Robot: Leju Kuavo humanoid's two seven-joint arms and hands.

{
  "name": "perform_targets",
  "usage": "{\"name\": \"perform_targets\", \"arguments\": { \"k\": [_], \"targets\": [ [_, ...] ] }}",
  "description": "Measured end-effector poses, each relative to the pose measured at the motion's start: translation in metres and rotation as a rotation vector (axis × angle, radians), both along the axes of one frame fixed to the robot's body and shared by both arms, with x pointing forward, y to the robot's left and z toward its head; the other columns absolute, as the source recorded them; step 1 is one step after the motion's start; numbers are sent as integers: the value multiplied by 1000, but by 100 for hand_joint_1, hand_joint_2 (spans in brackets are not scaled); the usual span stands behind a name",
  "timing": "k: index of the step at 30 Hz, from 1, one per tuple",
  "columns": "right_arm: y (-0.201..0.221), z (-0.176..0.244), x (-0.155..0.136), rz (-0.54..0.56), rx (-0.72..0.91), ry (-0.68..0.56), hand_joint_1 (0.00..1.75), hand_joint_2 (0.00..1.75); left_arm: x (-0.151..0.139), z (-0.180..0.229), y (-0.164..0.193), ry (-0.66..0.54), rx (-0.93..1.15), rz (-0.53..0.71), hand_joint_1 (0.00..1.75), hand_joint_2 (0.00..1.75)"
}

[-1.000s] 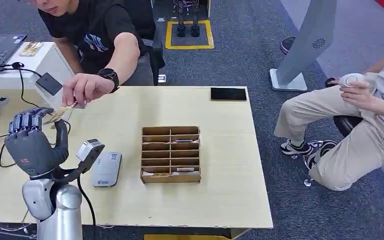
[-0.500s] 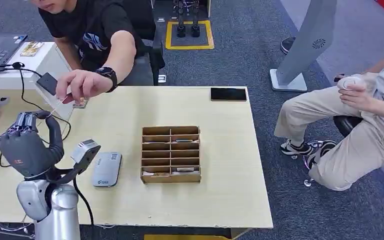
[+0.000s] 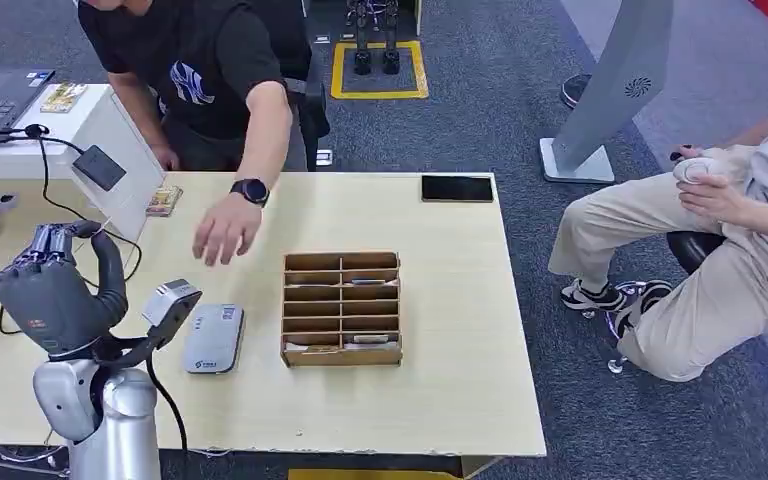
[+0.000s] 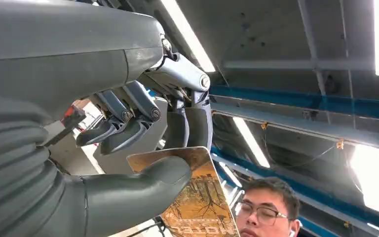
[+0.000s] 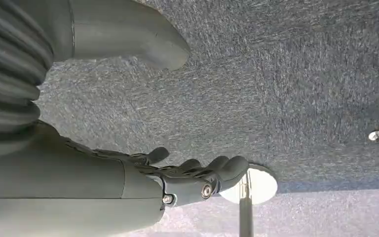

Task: Pass the card to the sensor for recognition and then transmit it.

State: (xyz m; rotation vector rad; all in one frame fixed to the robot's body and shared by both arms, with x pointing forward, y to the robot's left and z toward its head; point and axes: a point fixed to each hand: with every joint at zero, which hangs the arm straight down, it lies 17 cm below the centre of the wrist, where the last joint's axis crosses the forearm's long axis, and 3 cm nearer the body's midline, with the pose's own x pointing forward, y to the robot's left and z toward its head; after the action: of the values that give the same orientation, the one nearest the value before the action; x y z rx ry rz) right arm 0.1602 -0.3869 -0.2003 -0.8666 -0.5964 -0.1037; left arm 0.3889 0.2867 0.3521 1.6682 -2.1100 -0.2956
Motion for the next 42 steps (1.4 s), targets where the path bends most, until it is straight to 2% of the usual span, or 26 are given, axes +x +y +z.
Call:
{"name": "perform_targets", "arguments": {
  "k": [4,8,13,24,42],
  "targets": [
    [-17,4,-16,-133,-8,-39,0,175,1,-1,1,7,-2,10,175,175],
    [-29,5,-50,-349,-2,-62,0,175,2,-1,4,16,-22,23,175,175],
    [-29,9,-73,-469,-8,-69,0,175,2,-1,7,12,-64,15,175,175],
    [-51,24,-85,-535,-77,-97,0,175,6,-10,9,32,-98,3,175,175],
    [-60,30,-93,-551,-104,-93,0,175,18,-31,-10,117,-29,10,175,175]
  ]
}}
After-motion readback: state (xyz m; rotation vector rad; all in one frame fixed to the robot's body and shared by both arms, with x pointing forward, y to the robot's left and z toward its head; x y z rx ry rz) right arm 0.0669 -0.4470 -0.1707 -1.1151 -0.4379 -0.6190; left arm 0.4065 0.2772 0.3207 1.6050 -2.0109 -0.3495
